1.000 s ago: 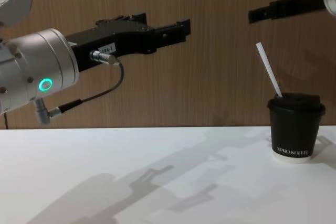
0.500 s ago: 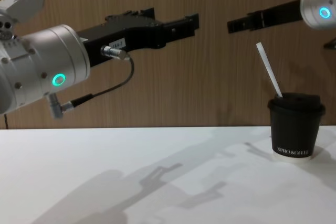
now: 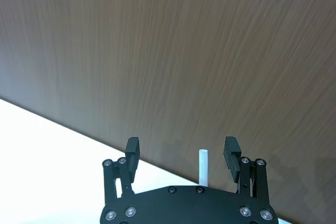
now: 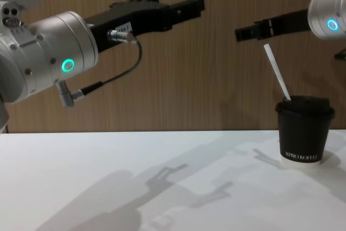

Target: Pick up the straw with one hand, pass it to the other hand, and insert it into the cup.

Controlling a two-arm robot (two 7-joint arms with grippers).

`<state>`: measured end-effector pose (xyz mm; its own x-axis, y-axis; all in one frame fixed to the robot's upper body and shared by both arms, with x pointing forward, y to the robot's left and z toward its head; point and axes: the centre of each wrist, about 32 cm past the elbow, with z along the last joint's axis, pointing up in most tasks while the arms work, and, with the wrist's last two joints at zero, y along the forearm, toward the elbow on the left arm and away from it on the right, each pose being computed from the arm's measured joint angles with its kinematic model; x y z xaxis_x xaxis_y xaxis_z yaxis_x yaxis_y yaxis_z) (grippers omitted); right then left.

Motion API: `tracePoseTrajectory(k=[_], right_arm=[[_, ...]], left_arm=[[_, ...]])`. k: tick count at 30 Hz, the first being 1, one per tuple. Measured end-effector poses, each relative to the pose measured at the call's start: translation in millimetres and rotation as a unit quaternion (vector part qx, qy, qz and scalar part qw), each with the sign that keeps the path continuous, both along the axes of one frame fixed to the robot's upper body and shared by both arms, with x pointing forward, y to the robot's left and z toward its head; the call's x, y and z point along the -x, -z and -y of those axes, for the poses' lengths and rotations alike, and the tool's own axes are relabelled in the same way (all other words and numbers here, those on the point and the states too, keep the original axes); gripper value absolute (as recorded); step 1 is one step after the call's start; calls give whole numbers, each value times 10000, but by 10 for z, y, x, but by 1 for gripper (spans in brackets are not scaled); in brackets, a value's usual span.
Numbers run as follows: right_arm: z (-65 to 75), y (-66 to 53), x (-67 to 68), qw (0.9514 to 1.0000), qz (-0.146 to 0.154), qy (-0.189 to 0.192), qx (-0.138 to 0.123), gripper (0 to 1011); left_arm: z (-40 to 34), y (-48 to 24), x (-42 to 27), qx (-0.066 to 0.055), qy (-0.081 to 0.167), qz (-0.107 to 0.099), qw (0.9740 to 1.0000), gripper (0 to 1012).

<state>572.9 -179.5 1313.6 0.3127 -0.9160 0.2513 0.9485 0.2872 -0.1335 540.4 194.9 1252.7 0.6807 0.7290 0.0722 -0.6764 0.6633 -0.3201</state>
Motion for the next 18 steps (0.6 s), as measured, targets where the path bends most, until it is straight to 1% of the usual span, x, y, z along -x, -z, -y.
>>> tracePoseTrajectory(k=[1, 2, 6, 9, 14, 18], right_arm=[[3, 14, 9, 10000, 14, 10, 1, 1001], [4, 19, 12, 10000, 23, 12, 0, 1001], [19, 54, 36, 10000, 78, 34, -16, 1001], [33, 76, 57, 9999, 136, 38, -43, 1001], [54, 127, 101, 9996, 248, 23, -116, 1001], [65, 153, 133, 9994, 314, 7, -162, 1001]], left_arm=[[0, -5, -5, 21, -2, -9, 10000, 1000], [1, -14, -14, 69, 0, -38, 10000, 1000], [3, -34, -37, 150, 9, -91, 9998, 1000], [10, -62, -71, 223, 35, -142, 9996, 1000], [26, -99, -117, 246, 117, -175, 9995, 1000], [51, -135, -169, 188, 226, -188, 9994, 1000]])
